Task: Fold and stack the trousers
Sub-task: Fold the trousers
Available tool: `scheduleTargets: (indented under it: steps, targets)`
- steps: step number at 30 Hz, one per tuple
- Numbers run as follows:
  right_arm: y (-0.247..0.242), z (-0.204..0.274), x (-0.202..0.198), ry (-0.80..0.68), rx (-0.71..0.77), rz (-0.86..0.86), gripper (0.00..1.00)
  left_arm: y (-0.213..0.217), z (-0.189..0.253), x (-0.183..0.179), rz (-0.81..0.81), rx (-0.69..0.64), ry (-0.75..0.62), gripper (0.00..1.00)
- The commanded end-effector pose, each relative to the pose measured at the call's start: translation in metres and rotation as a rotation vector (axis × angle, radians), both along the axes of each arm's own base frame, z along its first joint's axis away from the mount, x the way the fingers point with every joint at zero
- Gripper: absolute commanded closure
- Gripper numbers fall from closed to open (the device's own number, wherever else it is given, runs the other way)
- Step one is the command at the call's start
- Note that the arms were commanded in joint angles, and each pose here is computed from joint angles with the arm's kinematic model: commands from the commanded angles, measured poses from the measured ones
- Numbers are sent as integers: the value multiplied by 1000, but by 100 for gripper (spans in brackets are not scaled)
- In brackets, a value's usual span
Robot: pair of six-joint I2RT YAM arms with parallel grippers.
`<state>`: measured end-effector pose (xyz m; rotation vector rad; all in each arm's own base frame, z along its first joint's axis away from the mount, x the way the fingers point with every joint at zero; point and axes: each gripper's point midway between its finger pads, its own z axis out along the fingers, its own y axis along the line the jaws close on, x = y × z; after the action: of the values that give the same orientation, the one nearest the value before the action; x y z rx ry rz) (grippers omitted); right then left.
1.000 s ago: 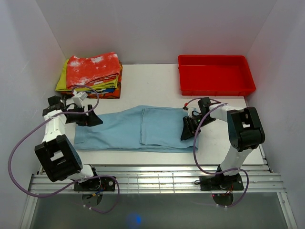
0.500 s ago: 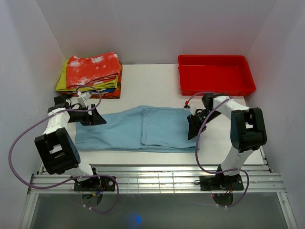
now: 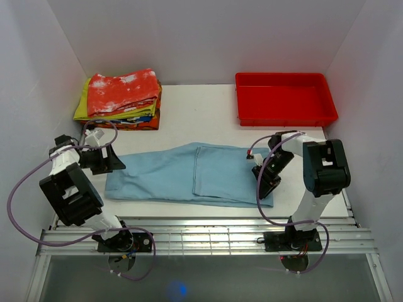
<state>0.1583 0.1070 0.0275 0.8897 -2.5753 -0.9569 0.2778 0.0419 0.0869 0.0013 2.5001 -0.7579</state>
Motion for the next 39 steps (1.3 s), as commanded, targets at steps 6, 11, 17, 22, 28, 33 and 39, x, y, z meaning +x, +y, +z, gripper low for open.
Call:
scheduleTargets:
  steps: [6, 11, 17, 22, 28, 33, 39]
  targets:
    - [-47, 50, 84, -428, 6, -117, 35, 54, -3, -24, 91, 39, 28, 10]
    - [-81, 37, 113, -446, -35, -334, 28, 60, -22, -31, 102, 21, 91, 12]
    - [-74, 11, 123, -367, 34, -467, 28, 58, -38, -30, 107, -25, 123, 17]
    - [-63, -8, 116, -278, 76, -507, 32, 58, -34, -25, 116, -40, 109, 17]
    - [-48, -17, 91, -148, 143, -509, 48, 54, -32, -21, 124, -74, 92, 18]
    - [-45, -22, 80, -42, 155, -494, 55, 50, -32, -15, 121, -99, 76, 20]
    - [-60, 0, 105, -176, 146, -532, 92, 36, -34, -18, 88, -106, 84, 26]
